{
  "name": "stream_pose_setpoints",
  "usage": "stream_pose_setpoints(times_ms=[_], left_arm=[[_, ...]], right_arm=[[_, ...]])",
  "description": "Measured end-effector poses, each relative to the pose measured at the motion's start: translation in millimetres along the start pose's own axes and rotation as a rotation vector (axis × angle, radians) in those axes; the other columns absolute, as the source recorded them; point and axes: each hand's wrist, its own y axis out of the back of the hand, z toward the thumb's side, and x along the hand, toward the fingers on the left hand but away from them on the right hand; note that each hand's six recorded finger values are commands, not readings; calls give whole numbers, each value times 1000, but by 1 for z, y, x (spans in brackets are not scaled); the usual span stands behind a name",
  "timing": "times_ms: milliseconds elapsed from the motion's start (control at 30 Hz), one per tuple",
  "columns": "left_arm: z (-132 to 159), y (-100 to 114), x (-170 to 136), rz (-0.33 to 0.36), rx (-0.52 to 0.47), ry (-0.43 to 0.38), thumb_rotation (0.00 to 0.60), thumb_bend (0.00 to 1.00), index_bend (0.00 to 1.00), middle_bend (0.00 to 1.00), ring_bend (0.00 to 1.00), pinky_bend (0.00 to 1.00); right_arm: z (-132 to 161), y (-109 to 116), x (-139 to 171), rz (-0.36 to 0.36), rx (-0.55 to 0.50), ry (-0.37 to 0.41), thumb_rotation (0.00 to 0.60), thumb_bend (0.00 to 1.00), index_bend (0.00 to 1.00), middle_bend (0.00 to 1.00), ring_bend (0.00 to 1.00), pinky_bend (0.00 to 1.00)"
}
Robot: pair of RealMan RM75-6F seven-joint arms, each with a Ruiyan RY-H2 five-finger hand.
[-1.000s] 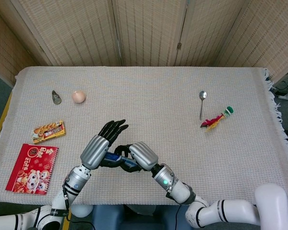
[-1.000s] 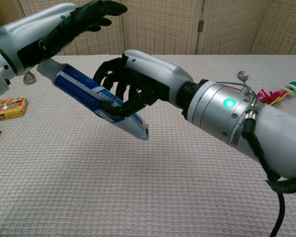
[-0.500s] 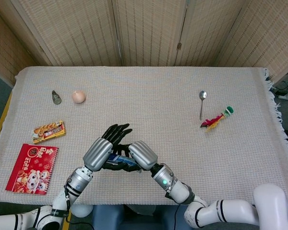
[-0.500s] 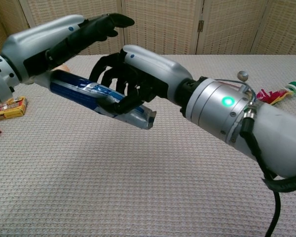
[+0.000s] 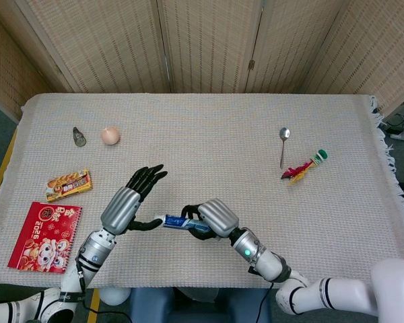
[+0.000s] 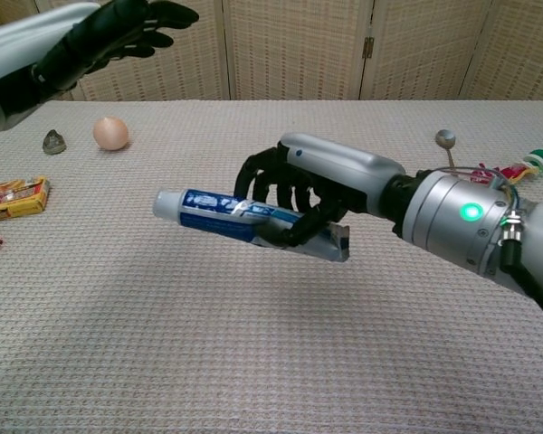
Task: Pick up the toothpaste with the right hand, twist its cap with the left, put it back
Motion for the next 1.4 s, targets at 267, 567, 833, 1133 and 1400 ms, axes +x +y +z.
stream_pose_setpoints(times_ms=[267, 567, 833, 1133, 1400], left_arm=[[-28, 5, -9, -2, 39, 79, 0, 90, 35, 50, 2, 0], [-65, 18, -23, 22, 103, 186, 0, 93, 20, 50, 5, 0], [-102, 44, -47, 85, 175, 308, 132, 96, 30, 50, 17, 0], [-137, 74, -91, 140, 247, 459, 600, 155, 55, 51, 41, 0], [-145, 79, -135, 152, 342, 531, 600, 157, 70, 62, 51, 0]], right_arm=[[-34, 4, 7, 89, 231, -97, 600, 843, 386, 368, 432, 413], [-57, 30, 25, 147, 355, -215, 600, 755, 0, 13, 133, 159], [-68, 86, 61, -17, 379, -291, 600, 754, 12, 144, 236, 201], [-89, 131, 140, -232, 391, -410, 600, 754, 152, 232, 293, 235], [-109, 132, 212, -305, 359, -507, 600, 755, 158, 233, 292, 235]])
